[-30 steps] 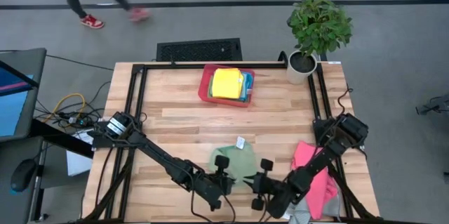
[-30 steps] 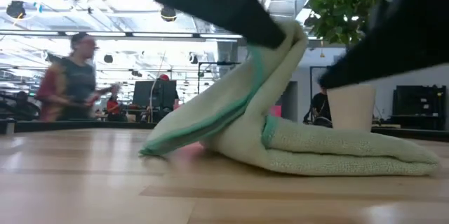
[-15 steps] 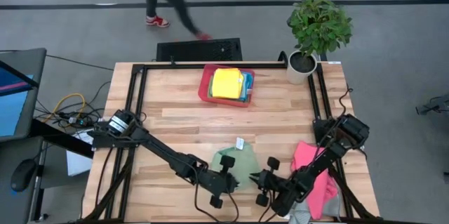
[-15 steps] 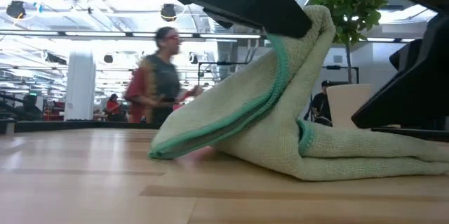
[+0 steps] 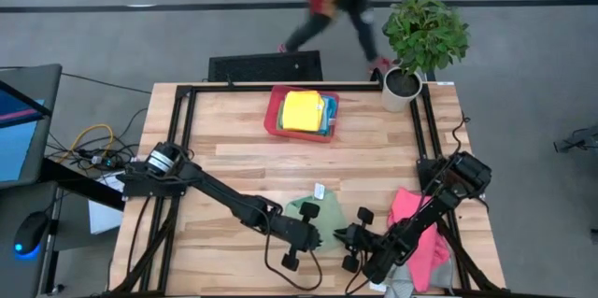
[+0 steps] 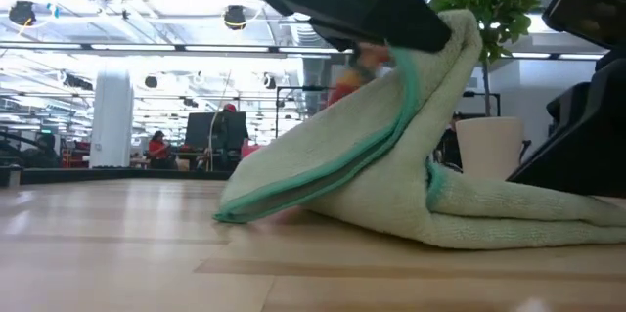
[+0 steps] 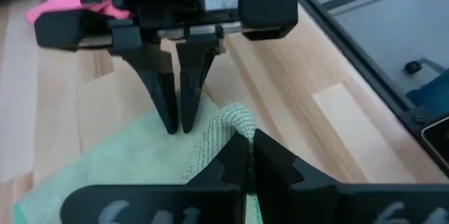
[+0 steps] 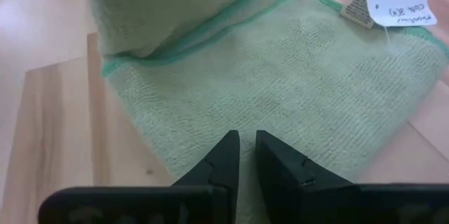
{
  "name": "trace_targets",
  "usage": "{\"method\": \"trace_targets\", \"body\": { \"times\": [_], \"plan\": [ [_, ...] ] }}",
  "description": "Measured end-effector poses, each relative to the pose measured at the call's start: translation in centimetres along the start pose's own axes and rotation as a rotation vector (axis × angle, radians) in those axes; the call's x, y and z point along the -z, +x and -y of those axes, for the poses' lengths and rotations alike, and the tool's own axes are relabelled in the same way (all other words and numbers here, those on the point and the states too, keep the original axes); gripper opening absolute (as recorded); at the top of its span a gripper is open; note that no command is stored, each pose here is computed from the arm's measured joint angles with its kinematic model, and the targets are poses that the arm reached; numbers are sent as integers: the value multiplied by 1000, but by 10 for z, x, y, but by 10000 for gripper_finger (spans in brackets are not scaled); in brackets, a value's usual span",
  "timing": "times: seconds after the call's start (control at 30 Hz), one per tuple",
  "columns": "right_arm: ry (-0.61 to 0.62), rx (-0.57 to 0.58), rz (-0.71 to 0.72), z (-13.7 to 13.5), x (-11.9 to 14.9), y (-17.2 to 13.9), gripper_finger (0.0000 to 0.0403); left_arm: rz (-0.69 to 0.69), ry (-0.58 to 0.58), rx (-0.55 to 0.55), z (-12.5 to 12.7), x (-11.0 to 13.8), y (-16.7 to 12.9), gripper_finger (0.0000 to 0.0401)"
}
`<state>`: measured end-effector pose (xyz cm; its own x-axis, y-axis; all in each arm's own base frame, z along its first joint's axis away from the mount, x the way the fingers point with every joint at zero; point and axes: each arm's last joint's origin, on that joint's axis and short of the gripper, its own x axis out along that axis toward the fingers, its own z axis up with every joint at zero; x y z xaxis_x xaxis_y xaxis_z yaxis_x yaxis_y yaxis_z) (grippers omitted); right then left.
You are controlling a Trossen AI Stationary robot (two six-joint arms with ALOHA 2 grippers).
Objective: Fold microfiber towels
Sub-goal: Fold the green microfiber cloth
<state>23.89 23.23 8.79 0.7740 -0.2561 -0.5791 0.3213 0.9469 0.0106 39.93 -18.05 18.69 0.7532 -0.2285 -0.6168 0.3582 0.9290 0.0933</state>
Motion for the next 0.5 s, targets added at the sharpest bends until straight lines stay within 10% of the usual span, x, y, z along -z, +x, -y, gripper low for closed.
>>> {"method": "trace_targets", "body": {
  "times": [0.5],
  "plan": [
    [-1, -25, -48, 6, -12, 16, 75, -133, -54, 136, -12, 14, 27, 4]
  ]
}}
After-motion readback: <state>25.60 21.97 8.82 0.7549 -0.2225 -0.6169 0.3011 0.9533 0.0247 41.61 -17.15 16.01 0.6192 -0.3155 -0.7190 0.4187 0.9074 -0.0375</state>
